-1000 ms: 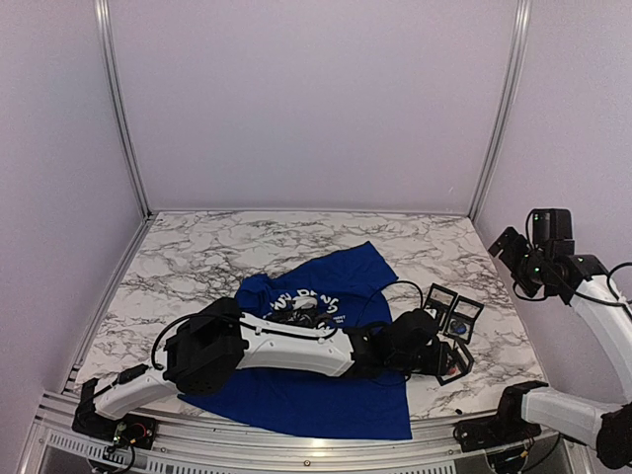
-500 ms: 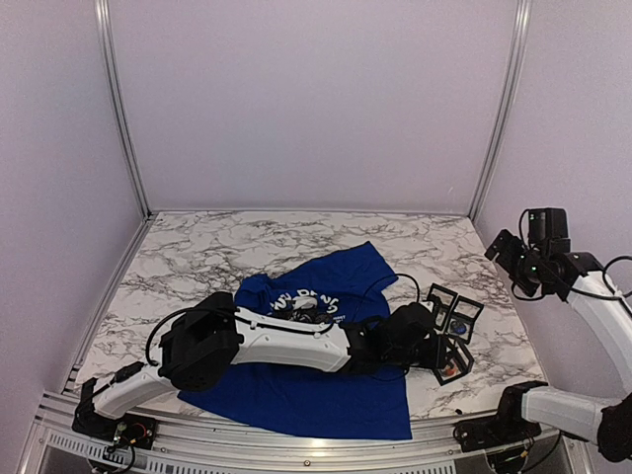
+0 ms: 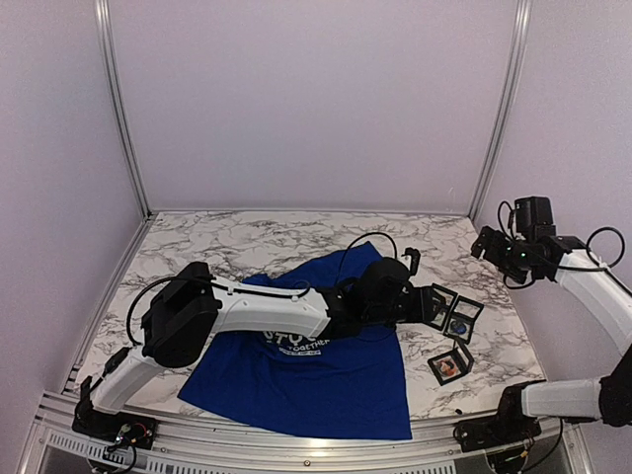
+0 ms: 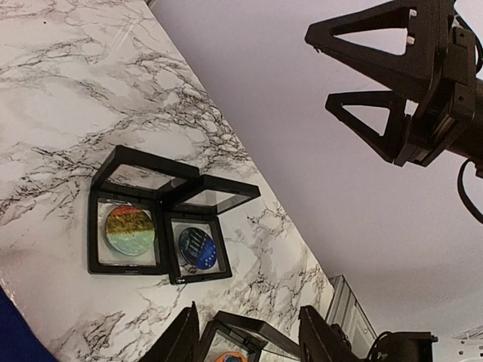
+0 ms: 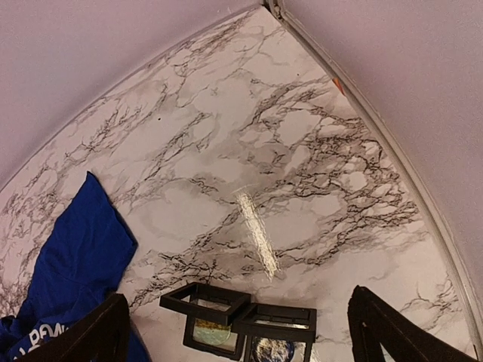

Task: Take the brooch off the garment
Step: Flatten out the crumpled clothing at the center of the board.

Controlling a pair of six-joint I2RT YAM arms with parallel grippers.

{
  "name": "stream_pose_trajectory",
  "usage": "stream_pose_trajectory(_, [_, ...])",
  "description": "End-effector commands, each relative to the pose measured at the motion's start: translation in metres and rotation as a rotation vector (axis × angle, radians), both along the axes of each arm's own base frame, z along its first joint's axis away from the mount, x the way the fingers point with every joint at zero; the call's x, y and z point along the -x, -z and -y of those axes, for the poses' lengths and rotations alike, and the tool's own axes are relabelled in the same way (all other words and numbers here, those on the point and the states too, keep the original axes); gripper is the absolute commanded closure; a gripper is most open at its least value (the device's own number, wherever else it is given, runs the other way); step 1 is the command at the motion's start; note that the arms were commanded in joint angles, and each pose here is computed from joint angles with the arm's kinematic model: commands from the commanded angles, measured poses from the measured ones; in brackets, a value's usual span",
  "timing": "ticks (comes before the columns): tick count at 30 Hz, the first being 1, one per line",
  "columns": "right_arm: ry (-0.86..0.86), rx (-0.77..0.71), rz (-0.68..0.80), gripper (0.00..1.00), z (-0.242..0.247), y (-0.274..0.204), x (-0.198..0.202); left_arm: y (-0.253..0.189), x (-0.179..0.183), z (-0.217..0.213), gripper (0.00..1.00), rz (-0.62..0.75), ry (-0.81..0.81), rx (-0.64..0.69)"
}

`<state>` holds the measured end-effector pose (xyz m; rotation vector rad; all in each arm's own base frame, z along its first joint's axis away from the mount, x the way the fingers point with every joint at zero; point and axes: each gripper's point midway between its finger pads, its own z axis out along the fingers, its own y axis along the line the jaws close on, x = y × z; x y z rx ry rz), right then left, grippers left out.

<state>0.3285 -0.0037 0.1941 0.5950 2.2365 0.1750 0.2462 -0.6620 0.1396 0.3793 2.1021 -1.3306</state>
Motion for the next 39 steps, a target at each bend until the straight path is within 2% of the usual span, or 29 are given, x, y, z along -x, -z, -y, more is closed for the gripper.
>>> stream_pose_trajectory(1, [-0.102,0.025,0.07,0.02,-0.02,-0.026,-0.021,-0.05,-0.026,-0.019,0.53,0.064,-0.043,0.055])
stream_pose_trajectory(6, [-0.176,0.081,0.085,0.02,-0.049,-0.035,-0.036,-0.068,-0.058,-0.061,0.53,0.109,-0.123,0.018])
stream_pose_trajectory(12, [-0.296,0.15,0.095,0.02,-0.106,-0.037,-0.058,-0.09,-0.096,-0.14,0.52,0.152,-0.245,-0.033])
stream_pose_trajectory(17, [-0.411,0.183,0.12,0.03,-0.159,-0.04,-0.073,-0.097,-0.11,-0.203,0.51,0.164,-0.337,-0.081])
stream_pose_trajectory(25, [-0.619,0.274,0.128,0.04,-0.249,-0.026,-0.084,-0.081,-0.118,-0.309,0.49,0.125,-0.494,-0.141])
stream_pose_trajectory(31, [-0.746,0.282,0.089,0.09,-0.294,0.01,-0.093,-0.066,-0.113,-0.368,0.48,0.093,-0.562,-0.211])
stream_pose_trajectory(35, [-0.794,0.322,0.088,0.09,-0.314,0.028,-0.096,-0.047,-0.109,-0.391,0.48,0.057,-0.568,-0.261])
stream_pose_trajectory(39, [-0.829,0.369,0.048,0.1,-0.335,0.055,-0.097,-0.03,-0.107,-0.394,0.47,0.017,-0.535,-0.312])
